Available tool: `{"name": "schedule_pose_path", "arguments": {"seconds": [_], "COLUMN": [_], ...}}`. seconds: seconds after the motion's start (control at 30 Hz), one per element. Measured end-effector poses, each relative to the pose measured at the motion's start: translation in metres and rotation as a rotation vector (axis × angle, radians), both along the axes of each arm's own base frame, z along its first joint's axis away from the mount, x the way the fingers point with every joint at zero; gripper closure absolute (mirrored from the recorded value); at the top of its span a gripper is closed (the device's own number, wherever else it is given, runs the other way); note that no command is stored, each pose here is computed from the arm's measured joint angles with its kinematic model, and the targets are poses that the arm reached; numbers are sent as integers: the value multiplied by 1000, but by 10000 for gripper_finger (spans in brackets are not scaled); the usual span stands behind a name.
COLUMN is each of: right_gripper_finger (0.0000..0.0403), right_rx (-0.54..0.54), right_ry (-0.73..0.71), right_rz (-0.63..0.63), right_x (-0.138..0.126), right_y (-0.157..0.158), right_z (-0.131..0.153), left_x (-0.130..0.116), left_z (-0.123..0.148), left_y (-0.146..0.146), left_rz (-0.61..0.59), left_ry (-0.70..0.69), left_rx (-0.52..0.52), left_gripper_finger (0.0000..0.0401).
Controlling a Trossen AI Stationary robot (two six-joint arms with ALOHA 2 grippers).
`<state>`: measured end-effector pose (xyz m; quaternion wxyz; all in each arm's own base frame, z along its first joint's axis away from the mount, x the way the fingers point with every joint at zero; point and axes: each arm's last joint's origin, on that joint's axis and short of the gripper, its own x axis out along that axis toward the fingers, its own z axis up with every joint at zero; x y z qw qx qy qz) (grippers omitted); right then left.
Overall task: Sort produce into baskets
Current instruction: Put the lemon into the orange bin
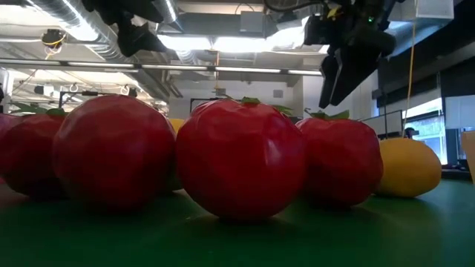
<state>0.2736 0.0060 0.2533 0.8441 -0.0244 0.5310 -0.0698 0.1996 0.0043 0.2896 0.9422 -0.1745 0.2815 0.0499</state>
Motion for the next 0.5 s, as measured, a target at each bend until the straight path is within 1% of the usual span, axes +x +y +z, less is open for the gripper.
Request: {"name": "schedule_pose_path", "arguments": {"seconds": [0.1, 0.27, 0.33, 0.43, 0.5], "right_gripper_finger": [63, 63, 63, 63, 63], "right_rx": [-5, -7, 31, 79, 67], "right_ry": [-2, -21, -30, -8, 31], "right_rz": [-5, -9, -10, 2, 31], "right_x": [0, 2, 6, 12, 14], "right_y": [0, 0, 1, 5, 11], "right_z": [0, 0, -2, -11, -18], "left_x": [0, 1, 1, 1, 1], "left_z": [-1, -1, -1, -1, -1], "left_y": [1, 1, 1, 1, 1], "left_rz": [22, 36, 36, 37, 40], "left_ry": [4, 6, 6, 5, 6], "left_rx": [16, 8, 8, 8, 4], "left_gripper_finger": [123, 123, 123, 123, 123]}}
